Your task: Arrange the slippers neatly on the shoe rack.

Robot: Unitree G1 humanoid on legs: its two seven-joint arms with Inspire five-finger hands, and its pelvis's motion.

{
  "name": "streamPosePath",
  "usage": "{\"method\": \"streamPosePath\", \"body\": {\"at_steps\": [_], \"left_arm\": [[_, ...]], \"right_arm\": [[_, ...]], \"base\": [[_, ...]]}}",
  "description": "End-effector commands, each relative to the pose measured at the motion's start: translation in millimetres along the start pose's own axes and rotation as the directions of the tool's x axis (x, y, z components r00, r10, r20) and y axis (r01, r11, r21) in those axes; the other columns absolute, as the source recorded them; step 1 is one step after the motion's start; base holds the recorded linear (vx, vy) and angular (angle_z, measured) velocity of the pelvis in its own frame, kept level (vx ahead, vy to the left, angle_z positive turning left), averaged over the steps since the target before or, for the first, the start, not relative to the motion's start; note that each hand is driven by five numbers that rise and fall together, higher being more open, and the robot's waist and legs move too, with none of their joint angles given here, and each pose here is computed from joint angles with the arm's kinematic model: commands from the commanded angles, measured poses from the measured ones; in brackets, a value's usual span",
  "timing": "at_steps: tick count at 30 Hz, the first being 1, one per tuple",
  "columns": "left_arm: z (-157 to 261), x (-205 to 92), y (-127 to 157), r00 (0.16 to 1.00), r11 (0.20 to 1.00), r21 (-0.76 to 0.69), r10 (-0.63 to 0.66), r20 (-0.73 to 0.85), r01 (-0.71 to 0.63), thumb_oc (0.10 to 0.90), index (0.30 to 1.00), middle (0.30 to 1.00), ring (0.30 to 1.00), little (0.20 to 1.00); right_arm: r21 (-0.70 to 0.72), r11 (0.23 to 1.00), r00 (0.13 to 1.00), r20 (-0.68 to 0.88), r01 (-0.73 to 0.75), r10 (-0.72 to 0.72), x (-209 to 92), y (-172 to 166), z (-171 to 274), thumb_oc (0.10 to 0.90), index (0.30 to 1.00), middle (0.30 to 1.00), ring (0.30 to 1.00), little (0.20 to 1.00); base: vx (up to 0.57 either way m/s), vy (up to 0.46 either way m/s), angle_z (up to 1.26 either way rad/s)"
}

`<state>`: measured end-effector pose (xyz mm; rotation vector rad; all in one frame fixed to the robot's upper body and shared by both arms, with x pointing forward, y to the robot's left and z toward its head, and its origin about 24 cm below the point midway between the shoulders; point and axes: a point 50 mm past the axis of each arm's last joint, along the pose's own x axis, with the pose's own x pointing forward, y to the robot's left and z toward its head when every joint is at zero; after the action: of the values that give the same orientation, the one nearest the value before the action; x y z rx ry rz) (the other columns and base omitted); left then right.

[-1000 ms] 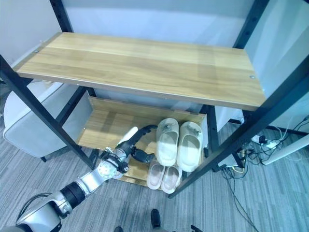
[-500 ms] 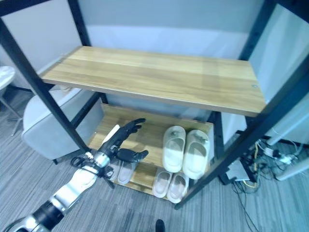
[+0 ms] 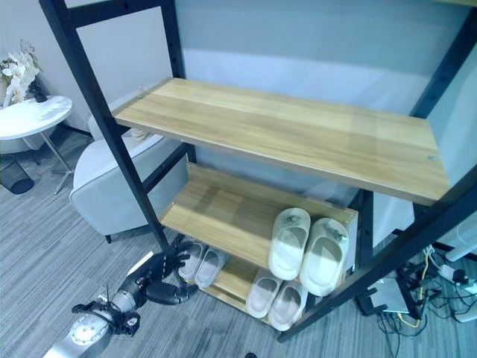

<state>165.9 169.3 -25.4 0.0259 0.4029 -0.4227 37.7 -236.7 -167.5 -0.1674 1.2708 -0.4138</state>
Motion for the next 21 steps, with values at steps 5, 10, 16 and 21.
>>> {"method": "streamPosePath", "body": {"at_steps": [5, 10, 16, 21], "left_arm": [[-31.6, -5.0, 22.4, 0.988, 0.993, -0.006, 0.113, -0.101, -0.114, 0.800, 0.900, 0.900, 0.900, 0.900], [-93.6, -8.2, 27.1, 0.900, 0.961, 0.030, 0.267, -0.345, -0.274, 0.800, 0.900, 0.900, 0.900, 0.900], [-139.9, -17.2, 32.4, 0.702, 0.881, 0.102, 0.434, -0.565, -0.462, 0.800, 0.900, 0.900, 0.900, 0.900], [-159.2, -37.2, 35.5, 0.578, 0.841, 0.118, 0.458, -0.675, -0.528, 0.800, 0.900, 0.900, 0.900, 0.900]], "right_arm": [[-0.023, 0.999, 0.999, 0.003, -0.036, 0.036, -1.6, 8.7, -1.8, 0.800, 0.900, 0.900, 0.900, 0.900], [-0.013, 0.999, 0.999, 0.008, -0.046, 0.047, -1.1, 8.8, 0.7, 0.800, 0.900, 0.900, 0.900, 0.900], [0.021, 0.999, 0.999, -0.011, -0.039, 0.040, 0.2, 4.6, 0.0, 0.800, 0.900, 0.900, 0.900, 0.900], [0.033, 0.999, 0.999, -0.025, -0.028, 0.028, 2.1, -3.6, 0.4, 0.800, 0.900, 0.900, 0.900, 0.900]], "base": [[0.00, 0.000, 0.00], [0.00, 0.000, 0.00], [0.00, 0.000, 0.01], [0.00, 0.000, 0.00]]}}
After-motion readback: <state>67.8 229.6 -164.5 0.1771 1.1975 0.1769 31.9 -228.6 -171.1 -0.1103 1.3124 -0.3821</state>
